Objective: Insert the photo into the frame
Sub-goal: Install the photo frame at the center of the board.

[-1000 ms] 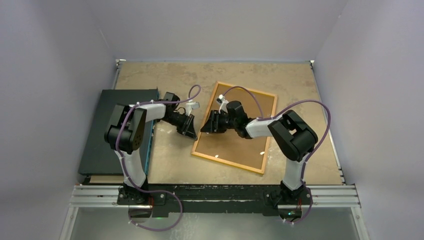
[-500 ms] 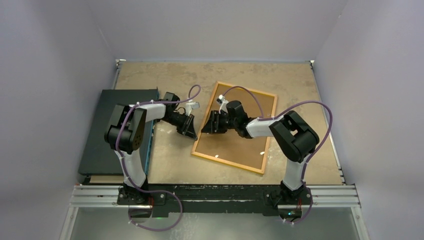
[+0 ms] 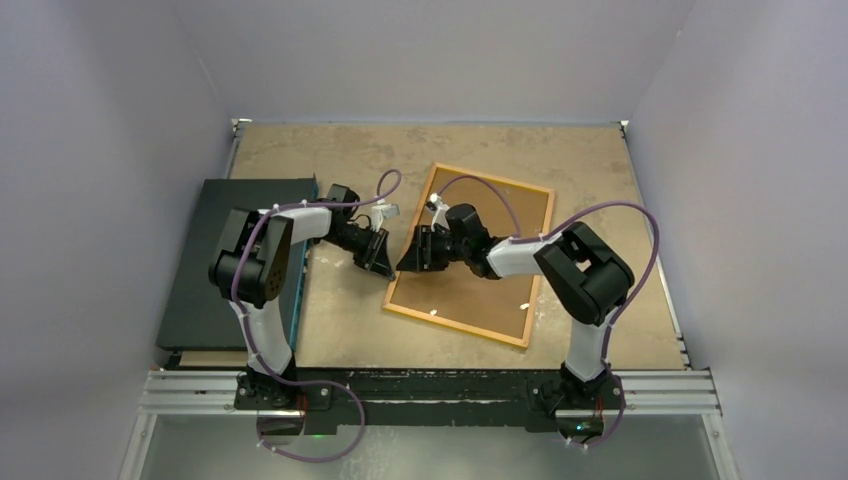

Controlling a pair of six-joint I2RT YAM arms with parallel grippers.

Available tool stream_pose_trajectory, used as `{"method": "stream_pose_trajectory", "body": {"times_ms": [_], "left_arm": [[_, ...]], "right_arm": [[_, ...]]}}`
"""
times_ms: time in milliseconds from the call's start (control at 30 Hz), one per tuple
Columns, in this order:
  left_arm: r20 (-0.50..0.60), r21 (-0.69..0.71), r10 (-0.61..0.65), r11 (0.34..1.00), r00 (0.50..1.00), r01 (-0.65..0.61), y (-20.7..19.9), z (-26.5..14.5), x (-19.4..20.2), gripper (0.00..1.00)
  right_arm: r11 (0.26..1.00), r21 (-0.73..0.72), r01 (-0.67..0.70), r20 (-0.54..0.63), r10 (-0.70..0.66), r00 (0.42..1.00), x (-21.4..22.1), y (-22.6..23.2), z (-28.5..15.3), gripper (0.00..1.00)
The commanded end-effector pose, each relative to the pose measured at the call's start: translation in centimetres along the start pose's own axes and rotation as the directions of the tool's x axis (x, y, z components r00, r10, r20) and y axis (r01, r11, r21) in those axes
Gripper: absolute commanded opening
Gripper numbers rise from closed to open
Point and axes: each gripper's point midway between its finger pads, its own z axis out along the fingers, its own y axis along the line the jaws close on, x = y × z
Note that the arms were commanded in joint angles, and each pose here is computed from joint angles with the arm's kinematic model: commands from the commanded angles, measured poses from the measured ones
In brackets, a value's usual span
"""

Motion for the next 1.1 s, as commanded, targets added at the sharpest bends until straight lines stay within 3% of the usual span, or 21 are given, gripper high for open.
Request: {"method": "stream_pose_trajectory", "body": {"times_ms": [0, 433, 733, 1067], "left_arm": [[-0.014, -0.057, 0.059, 0.997, 0.998, -0.060, 1.4, 0.5, 0.2, 0.03], [-0.010, -0.053, 0.062, 0.997, 0.998, -0.062, 1.1, 0.3, 0.1, 0.02], [-0.013, -0.057, 0.072, 0.996, 0.997, -0.072, 0.9, 0.1, 0.0, 0.01], [-0.014, -0.055, 0.067, 0.996, 0.998, -0.068, 1.0, 0.2, 0.1, 0.01]], "right_arm": [[1.000, 0.013, -0.012, -0.044, 0.013, 0.999, 1.1, -0.1, 0.7, 0.54], [0.996, 0.083, -0.042, -0.001, 0.043, 0.999, 0.7, -2.0, 1.5, 0.54], [0.995, -0.102, 0.006, 0.039, -0.002, 0.999, -0.4, 2.6, -1.8, 0.57], [0.999, -0.009, -0.043, 0.071, 0.044, 0.997, 0.3, -1.1, -1.4, 0.58]]}}
